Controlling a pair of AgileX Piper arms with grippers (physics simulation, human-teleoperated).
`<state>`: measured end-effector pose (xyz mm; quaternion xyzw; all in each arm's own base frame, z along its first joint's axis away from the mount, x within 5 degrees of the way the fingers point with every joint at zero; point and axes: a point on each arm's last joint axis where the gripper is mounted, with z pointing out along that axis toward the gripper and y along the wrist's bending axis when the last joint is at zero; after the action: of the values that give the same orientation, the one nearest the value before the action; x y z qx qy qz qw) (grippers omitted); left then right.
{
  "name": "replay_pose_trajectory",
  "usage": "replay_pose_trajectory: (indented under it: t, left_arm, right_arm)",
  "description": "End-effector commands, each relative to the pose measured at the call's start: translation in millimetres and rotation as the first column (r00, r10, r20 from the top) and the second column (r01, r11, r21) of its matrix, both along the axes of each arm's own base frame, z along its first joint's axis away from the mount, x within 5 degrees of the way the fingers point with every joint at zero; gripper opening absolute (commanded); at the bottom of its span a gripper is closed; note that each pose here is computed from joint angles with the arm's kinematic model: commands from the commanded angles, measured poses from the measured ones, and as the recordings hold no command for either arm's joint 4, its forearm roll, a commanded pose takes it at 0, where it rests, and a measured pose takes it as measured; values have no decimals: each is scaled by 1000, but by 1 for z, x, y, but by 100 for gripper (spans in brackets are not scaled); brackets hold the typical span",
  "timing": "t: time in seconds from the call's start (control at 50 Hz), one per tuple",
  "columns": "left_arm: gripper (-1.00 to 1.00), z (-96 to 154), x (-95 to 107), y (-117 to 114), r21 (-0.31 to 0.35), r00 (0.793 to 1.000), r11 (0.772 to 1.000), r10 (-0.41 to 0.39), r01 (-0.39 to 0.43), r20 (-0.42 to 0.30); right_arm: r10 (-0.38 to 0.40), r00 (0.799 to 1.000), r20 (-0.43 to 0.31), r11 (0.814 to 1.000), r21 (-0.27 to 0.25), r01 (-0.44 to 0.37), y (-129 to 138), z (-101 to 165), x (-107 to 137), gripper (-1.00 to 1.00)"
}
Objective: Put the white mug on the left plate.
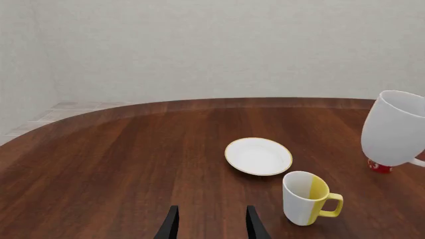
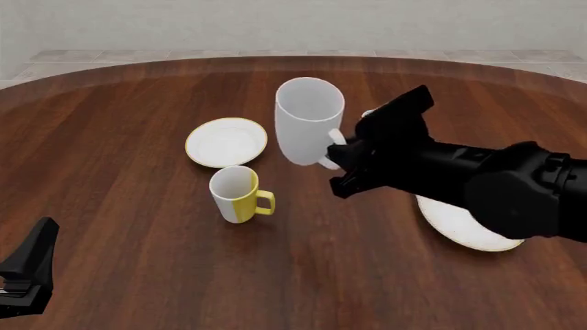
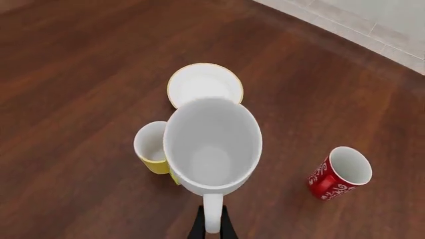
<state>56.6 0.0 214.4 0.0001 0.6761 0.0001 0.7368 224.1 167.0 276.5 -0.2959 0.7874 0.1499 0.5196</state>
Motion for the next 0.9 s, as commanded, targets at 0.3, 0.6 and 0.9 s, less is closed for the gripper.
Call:
replay_pose_trajectory:
  t: [0.3, 0.6, 0.9]
  left_arm:
    - [100, 0, 0, 0, 0, 1000, 1000, 0, 0, 0]
    - [100, 0, 0, 0, 0, 1000, 1000, 0, 0, 0]
    - [100, 0, 0, 0, 0, 1000, 1000, 0, 0, 0]
  right_arm:
    - [-10, 997, 76, 1000, 12, 9, 14, 43, 31, -100]
    - [16, 996, 87, 1000, -9, -15, 39, 51, 58, -100]
    - [3, 995, 97, 1000, -16, -1, 52, 56, 87, -100]
